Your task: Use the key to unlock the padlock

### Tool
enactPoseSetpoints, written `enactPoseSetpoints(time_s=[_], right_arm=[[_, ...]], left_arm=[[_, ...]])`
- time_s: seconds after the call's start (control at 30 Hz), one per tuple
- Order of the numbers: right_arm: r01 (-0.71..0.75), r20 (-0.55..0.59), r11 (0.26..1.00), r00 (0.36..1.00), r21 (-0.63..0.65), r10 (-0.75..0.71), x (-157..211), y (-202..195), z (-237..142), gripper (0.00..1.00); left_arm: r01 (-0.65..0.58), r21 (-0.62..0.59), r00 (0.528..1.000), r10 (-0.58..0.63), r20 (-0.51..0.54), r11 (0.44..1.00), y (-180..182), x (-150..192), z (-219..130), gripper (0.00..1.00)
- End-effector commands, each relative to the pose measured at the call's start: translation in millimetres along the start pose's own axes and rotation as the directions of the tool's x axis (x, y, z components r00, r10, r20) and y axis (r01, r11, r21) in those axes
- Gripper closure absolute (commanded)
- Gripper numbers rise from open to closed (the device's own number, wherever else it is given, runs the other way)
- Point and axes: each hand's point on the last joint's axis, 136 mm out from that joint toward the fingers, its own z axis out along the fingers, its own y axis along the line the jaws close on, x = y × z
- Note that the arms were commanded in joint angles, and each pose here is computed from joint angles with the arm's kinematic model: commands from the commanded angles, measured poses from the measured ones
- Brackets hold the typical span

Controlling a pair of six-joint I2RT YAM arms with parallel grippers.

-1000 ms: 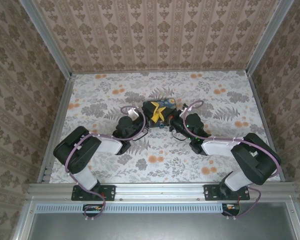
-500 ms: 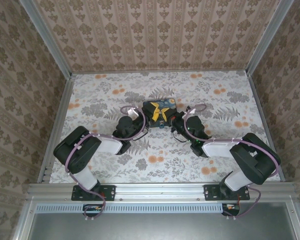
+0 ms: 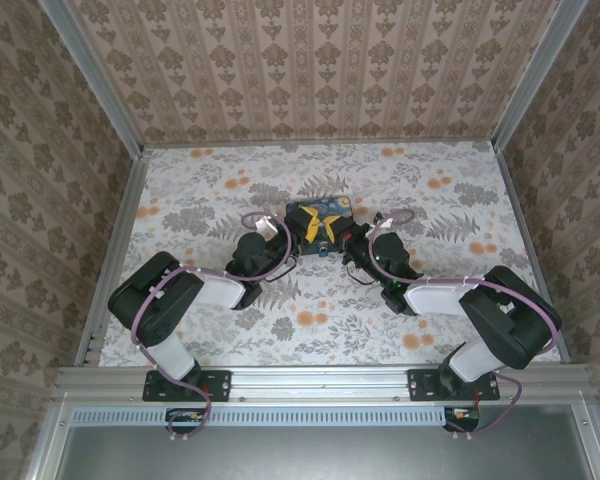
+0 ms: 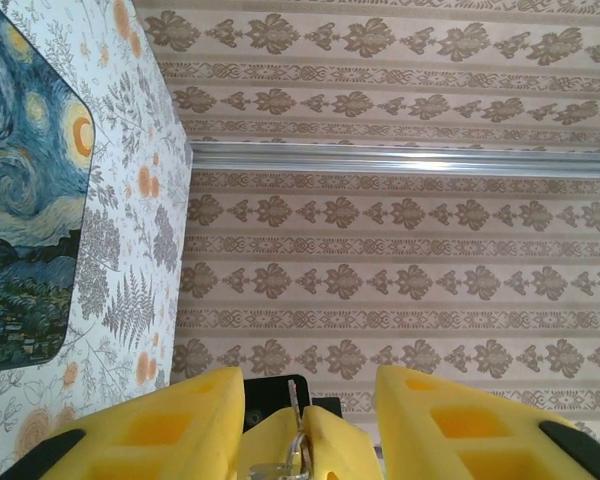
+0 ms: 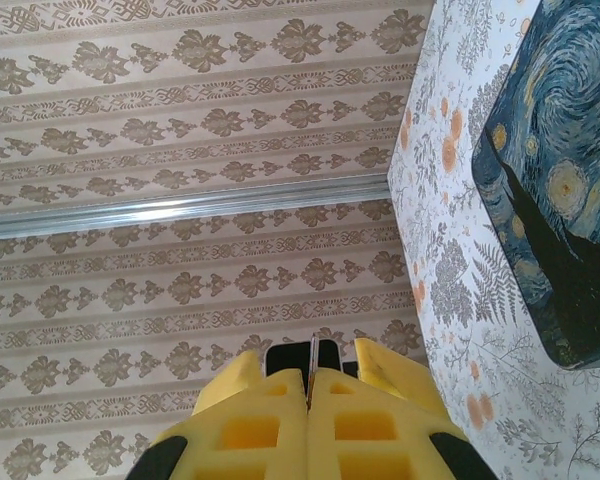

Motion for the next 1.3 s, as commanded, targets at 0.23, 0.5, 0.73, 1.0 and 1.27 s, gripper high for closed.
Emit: enactPoseSetpoints(time_s=[0.23, 0.5, 0.73, 1.0, 1.27], right_arm=[[-0.026, 0.017, 0.999, 0.999, -0.032, 0.027, -3, 11, 2, 1.00], [-0.036, 0.036, 0.999, 0.999, -0.006, 0.036, -7, 0, -1, 1.00], [-0.041, 0.043, 0.999, 0.998, 0.002, 0.041, -8, -2, -2, 1.00], [-0.037, 0.056, 0.999, 0.998, 0.013, 0.036, -10, -3, -7, 1.00], [-0.025, 0.058, 0.999, 0.998, 0.023, 0.023, -11, -6, -12, 1.00]], left_arm=[[0.000, -0.017, 1.000, 0.000, -0.008, 1.000, 12, 5, 2, 0.70], [-0.002, -0.020, 1.000, 0.002, -0.008, 1.000, 13, 6, 2, 0.79], [0.001, -0.021, 1.000, -0.002, -0.011, 1.000, 14, 8, 4, 0.83], [-0.001, -0.020, 1.000, 0.001, -0.011, 1.000, 14, 8, 4, 0.93], [-0.012, -0.014, 1.000, 0.011, -0.017, 1.000, 11, 8, 6, 1.00]])
